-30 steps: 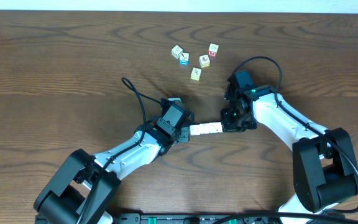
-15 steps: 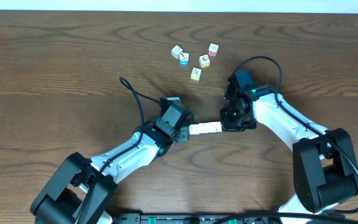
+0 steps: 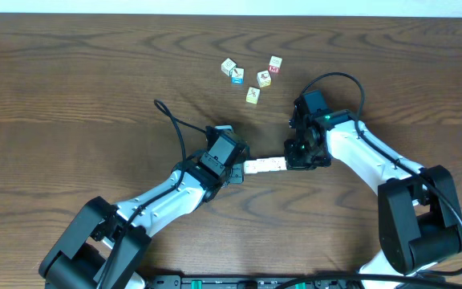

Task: Lift 5 blocks

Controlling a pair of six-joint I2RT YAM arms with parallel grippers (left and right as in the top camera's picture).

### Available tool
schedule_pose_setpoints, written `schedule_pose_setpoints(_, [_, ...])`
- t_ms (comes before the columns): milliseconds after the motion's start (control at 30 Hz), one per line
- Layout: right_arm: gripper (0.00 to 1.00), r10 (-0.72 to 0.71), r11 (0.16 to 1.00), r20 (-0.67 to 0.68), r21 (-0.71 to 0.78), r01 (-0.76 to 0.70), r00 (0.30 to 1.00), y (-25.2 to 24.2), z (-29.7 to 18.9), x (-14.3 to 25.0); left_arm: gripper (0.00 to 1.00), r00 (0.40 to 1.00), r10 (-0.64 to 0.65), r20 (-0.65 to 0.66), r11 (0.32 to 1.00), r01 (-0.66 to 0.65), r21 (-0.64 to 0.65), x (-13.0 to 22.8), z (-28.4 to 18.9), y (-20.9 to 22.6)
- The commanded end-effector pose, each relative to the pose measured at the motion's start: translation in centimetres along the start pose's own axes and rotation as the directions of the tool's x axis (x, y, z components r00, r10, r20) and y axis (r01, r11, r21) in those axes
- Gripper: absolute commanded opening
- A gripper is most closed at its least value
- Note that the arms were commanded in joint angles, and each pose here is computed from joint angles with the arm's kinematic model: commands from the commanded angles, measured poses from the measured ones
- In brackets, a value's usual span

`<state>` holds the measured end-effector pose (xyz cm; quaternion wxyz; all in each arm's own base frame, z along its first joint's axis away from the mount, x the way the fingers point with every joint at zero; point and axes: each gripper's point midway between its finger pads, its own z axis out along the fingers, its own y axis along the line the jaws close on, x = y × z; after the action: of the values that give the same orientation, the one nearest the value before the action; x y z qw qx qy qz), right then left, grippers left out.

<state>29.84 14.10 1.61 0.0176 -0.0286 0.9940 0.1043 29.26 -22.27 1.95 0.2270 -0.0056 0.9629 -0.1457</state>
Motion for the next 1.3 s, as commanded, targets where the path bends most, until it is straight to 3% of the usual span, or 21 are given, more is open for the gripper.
schedule_pose_setpoints(0, [0.01, -0.111, 0.925, -0.032, -0.369, 0.091, 0.993, 8.2, -2.6, 1.7, 0.07, 0.999, 0.037, -0.026, 0.952, -0.027, 0.304, -0.2, -2.9, -7.6])
schedule_pose_setpoints(1267, [0.01, -0.135, 0.898, 0.061, -0.414, 0.148, 0.989, 9.5, -6.4, 1.7, 0.07, 0.997, 0.024, 0.077, 0.923, -0.051, 0.382, -2.6, -7.1, -9.3])
